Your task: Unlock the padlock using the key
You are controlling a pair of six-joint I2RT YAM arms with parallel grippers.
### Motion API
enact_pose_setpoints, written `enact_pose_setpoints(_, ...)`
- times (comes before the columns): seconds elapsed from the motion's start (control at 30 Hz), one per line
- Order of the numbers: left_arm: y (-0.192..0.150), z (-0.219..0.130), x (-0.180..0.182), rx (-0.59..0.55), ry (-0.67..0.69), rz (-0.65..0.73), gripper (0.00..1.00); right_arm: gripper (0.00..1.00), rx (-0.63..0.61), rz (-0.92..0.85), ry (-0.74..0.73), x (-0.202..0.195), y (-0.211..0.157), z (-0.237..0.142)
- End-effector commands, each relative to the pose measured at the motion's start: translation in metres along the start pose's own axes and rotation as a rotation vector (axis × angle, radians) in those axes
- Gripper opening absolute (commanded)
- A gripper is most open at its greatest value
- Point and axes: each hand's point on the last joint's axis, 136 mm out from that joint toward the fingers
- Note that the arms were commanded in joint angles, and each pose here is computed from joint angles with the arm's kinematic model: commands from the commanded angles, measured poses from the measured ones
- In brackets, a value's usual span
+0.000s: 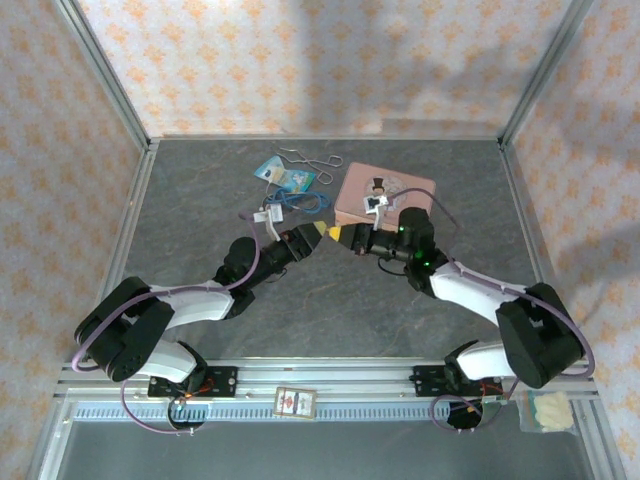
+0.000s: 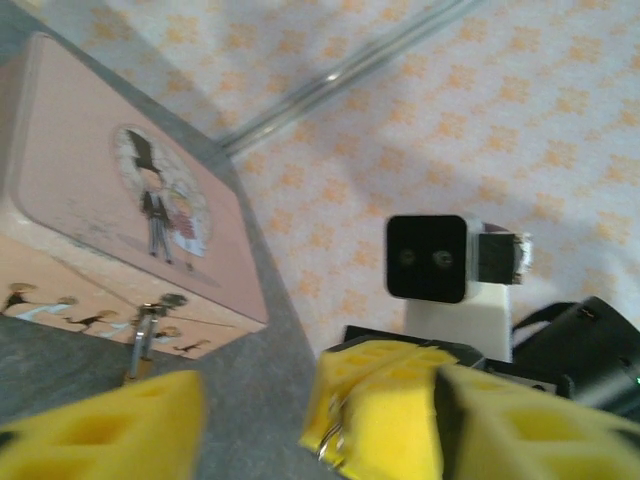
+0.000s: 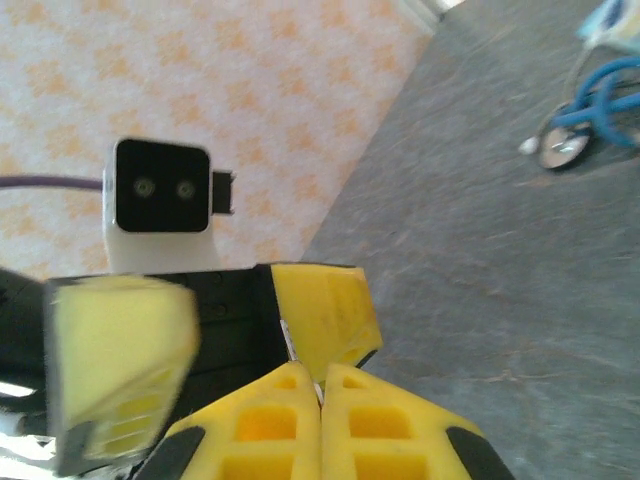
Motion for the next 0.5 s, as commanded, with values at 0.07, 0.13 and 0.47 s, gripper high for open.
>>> enact_pose_setpoints(0.07,-0.02,0.026,0.064,0.047,0.243,0.012,0.63,0.0,-0.099,0.002,-0.429,-0.081,0.01,-0.043)
enact_pose_setpoints(0.13,-0.038,0.042,0.074,0.11,0.26,0.006,0.6,0.0,-0.144,0.017,-0.563,-0.104,0.015,-0.066)
enact_pose_setpoints(0.47,-0.125,0.108,0.111,0.352,0.457,0.143,0.61,0.0,-0.393,-0.013,-0.896,-0.13,0.045,-0.16)
Point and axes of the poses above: each hand's point on the last joint's axis, 136 mm out from that joint toward the fingers, its own z axis out along the fingers, its own x axis along the line the jaws close on, y = z × x, and after that the axes turned 1 degree about z, right-handed
